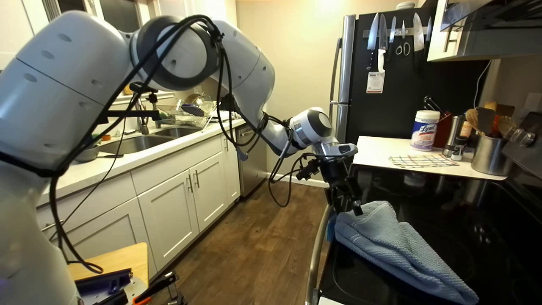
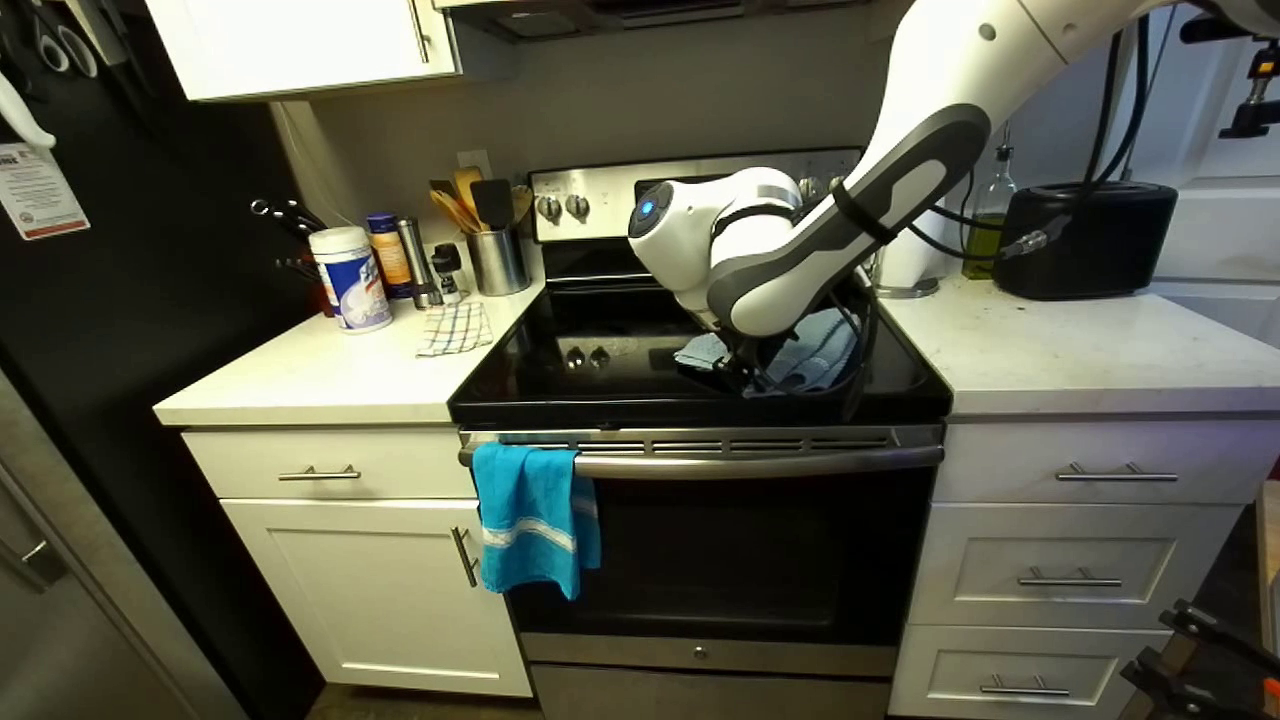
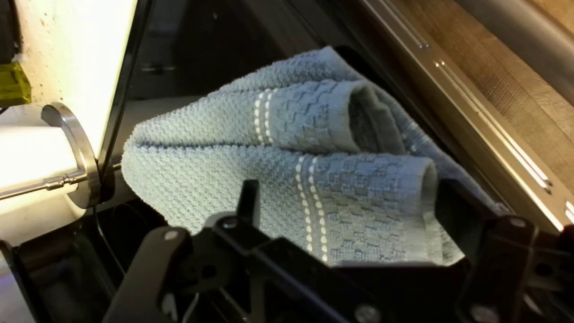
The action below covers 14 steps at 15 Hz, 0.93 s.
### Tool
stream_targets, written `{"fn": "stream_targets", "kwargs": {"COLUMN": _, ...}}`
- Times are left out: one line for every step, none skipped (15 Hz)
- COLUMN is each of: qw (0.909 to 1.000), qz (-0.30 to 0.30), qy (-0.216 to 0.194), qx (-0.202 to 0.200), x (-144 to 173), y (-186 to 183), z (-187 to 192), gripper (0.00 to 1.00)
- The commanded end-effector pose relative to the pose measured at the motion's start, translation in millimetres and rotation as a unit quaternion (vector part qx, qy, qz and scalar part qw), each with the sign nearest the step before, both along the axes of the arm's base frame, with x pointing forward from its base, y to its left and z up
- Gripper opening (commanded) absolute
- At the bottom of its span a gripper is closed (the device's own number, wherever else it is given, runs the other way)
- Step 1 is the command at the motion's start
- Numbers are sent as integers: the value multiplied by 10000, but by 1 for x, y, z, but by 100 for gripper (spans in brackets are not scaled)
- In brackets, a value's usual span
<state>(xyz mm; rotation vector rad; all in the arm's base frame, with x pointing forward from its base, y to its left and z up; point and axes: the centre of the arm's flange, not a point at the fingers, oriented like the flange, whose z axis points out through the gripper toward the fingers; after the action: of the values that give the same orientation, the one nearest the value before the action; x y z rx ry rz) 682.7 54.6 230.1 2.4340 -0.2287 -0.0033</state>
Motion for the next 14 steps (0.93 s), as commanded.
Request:
{"fn": "stream_targets", "kwargs": {"qw": 9997, "qz": 138, "qy": 103, "qx": 150, "x": 7, "y": 2, "z": 5, "gripper": 100}}
{"fn": "stream_targets", "kwargs": {"qw": 9997, "qz": 153, "qy": 102, "qx": 147, "x": 8, "y": 3, "z": 6, "gripper": 100}}
{"fn": "stream_targets", "kwargs": {"qw": 9997, "qz": 166, "qy": 100, "qx": 151, "x": 9, "y": 4, "z": 6, "gripper": 100}}
{"fn": "stream_targets", "kwargs": {"qw": 9997, "qz": 181, "qy": 100, "qx": 154, "x": 9, "y": 5, "z": 6, "gripper": 100}}
{"fn": "stream_targets", "kwargs": {"qw": 9996, "qz": 199, "qy": 104, "qx": 156, "x": 10, "y": 6, "z": 7, "gripper": 100}}
{"fn": "stream_targets", "kwargs": {"qw": 9996, "qz": 219, "qy": 111, "qx": 158, "x": 10, "y": 7, "z": 6, "gripper": 100}}
{"fn": "stream_targets", "kwargs": {"qw": 9995, "qz": 237, "qy": 117, "qx": 161, "x": 11, "y": 8, "z": 6, "gripper": 100}}
{"fn": "stream_targets", "kwargs": {"qw": 9995, "qz": 250, "qy": 123, "qx": 165, "x": 12, "y": 8, "z": 6, "gripper": 100}}
{"fn": "stream_targets", "kwargs": {"qw": 9994, "qz": 261, "qy": 127, "qx": 172, "x": 13, "y": 9, "z": 5, "gripper": 100}}
{"fn": "stream_targets", "kwargs": {"qw": 9994, "qz": 278, "qy": 135, "qx": 177, "x": 14, "y": 9, "z": 5, "gripper": 100}}
{"fn": "stream_targets", "kwargs": {"qw": 9992, "qz": 305, "qy": 153, "qx": 198, "x": 15, "y": 8, "z": 4, "gripper": 100}}
{"fn": "stream_targets", "kwargs": {"qw": 9989, "qz": 367, "qy": 205, "qx": 216, "x": 15, "y": 8, "z": 2, "gripper": 100}}
{"fn": "stream_targets", "kwargs": {"qw": 9985, "qz": 424, "qy": 250, "qx": 223, "x": 17, "y": 7, "z": 1, "gripper": 100}}
{"fn": "stream_targets", "kwargs": {"qw": 9981, "qz": 475, "qy": 302, "qx": 230, "x": 18, "y": 7, "z": 1, "gripper": 100}}
